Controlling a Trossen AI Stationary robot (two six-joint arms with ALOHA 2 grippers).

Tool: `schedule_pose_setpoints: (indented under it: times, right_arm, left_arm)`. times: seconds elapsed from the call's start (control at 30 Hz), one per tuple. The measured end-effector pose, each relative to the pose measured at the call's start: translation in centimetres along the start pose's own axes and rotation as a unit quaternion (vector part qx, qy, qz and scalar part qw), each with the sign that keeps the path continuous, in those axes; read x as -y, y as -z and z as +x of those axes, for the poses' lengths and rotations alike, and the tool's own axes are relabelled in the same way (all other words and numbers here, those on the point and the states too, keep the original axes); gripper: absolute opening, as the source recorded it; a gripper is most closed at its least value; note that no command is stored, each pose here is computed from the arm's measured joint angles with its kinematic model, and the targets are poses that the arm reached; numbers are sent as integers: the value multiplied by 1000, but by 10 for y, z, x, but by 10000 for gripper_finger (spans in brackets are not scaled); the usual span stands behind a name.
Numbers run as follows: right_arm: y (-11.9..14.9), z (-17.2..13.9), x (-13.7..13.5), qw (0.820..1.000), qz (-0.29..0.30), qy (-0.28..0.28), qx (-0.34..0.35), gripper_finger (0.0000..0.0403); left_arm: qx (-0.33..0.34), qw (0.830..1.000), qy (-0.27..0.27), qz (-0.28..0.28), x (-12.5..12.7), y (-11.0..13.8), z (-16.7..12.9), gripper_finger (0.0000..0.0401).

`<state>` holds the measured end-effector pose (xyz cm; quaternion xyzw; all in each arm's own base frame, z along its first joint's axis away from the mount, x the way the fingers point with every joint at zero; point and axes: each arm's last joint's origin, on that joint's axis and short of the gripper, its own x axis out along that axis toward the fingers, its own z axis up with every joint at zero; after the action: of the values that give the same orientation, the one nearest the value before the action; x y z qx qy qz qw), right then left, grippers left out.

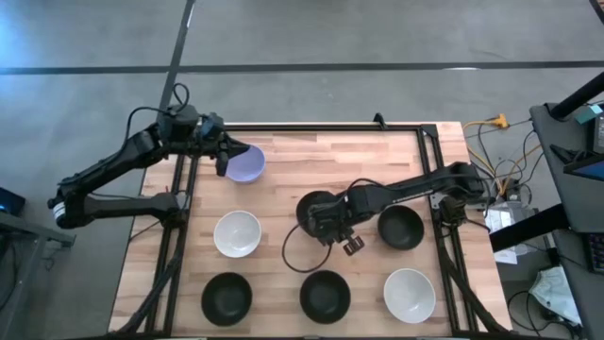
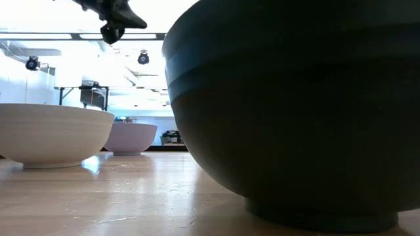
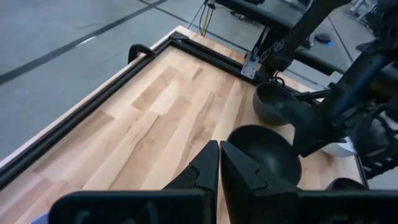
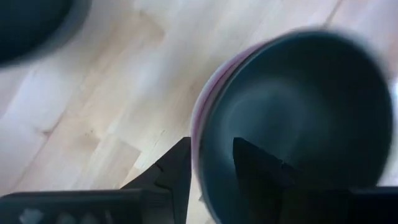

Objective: Nest bowls inside each other
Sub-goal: Stack the black bowl on the pink bowl

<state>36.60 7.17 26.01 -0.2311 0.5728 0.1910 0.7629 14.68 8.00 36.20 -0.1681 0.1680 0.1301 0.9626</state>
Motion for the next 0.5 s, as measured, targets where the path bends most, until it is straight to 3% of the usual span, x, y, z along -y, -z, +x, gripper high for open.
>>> schedule_pose_setpoints:
  times: [0.13, 0.27, 0.5]
  right_arm:
    - [-5, -9, 2, 1000, 3, 7, 17, 88]
    - [-5, -9, 2, 1000, 5, 3, 18, 24]
    - [-2, -1, 0, 1000, 12, -4, 5, 9]
  left_arm:
    - [8, 1000, 1, 3, 2, 0, -5, 0]
    - [11, 1000, 2, 4, 2, 0, -6, 0]
    - [11, 1000, 2, 4, 2, 0, -6, 0]
